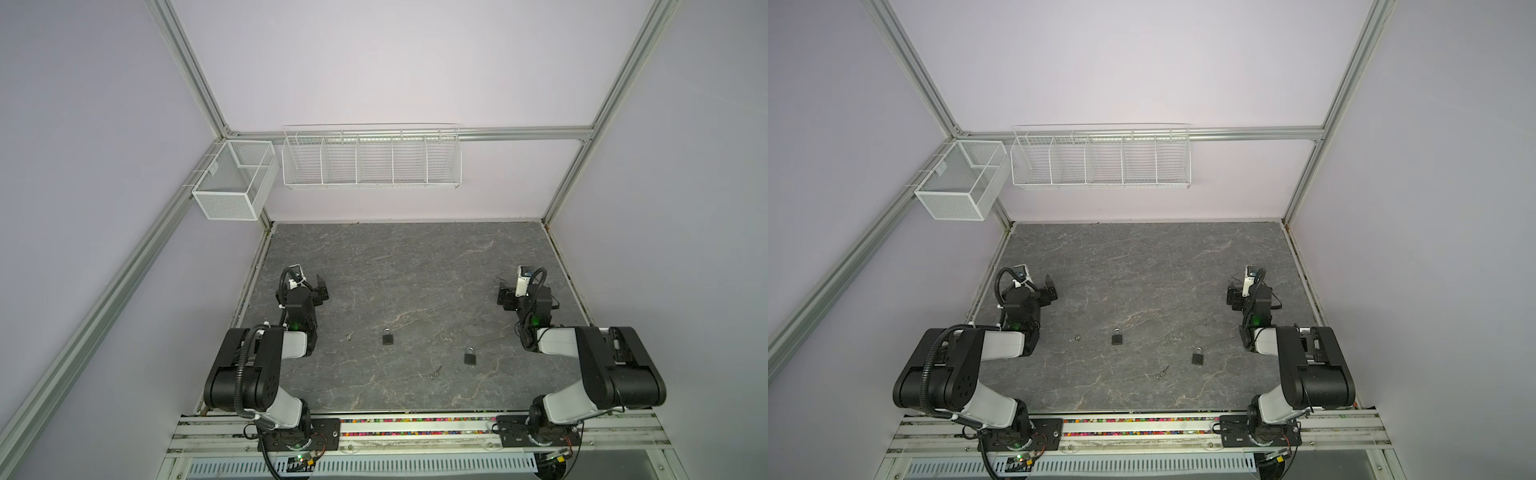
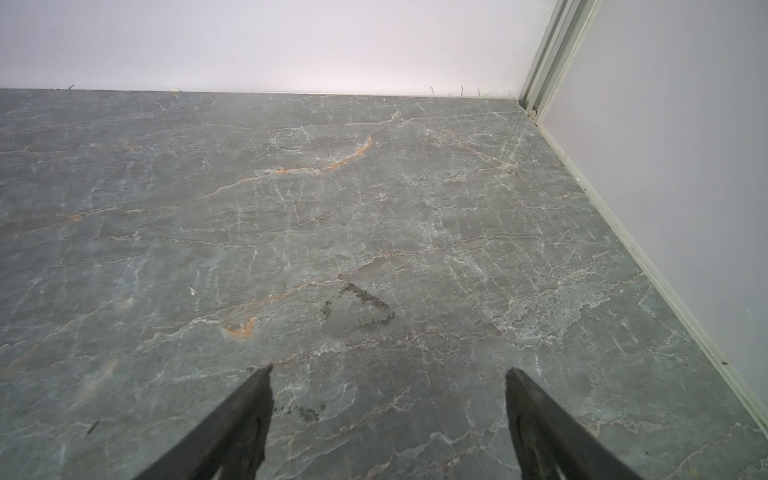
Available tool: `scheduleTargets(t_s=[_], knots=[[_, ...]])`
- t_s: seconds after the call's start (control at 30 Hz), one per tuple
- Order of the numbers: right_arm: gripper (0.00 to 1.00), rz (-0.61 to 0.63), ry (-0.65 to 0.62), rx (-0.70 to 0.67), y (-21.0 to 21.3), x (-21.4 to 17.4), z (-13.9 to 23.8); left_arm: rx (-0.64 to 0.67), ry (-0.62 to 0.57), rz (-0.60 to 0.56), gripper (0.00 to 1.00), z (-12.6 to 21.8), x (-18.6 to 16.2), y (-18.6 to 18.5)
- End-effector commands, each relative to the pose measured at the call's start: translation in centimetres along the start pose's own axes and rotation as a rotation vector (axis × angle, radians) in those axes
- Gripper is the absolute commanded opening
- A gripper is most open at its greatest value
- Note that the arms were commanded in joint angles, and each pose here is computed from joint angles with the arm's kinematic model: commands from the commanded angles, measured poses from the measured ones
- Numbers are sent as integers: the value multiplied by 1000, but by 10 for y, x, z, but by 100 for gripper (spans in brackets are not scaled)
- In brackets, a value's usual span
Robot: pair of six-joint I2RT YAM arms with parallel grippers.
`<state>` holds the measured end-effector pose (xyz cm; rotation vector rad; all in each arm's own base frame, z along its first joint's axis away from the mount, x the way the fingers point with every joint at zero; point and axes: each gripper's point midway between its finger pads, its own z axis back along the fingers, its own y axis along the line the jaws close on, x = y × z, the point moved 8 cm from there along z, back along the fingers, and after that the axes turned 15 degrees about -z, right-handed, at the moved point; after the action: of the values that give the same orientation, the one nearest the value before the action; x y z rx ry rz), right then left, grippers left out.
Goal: Unlock with the key
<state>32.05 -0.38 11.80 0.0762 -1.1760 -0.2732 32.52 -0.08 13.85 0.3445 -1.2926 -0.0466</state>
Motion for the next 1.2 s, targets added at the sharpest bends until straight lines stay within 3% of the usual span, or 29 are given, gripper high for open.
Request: scheduleTargets(t_s=[0.0, 0.87, 1.17], knots=[[89, 17, -25, 13, 1, 4, 1, -7, -4, -12, 100, 0, -2, -1], [88, 17, -29, 14, 1, 5, 1, -4, -6, -9, 100, 0, -2, -1], [89, 18, -11, 11, 4, 15, 4, 71, -58, 43, 100, 17, 1, 11]])
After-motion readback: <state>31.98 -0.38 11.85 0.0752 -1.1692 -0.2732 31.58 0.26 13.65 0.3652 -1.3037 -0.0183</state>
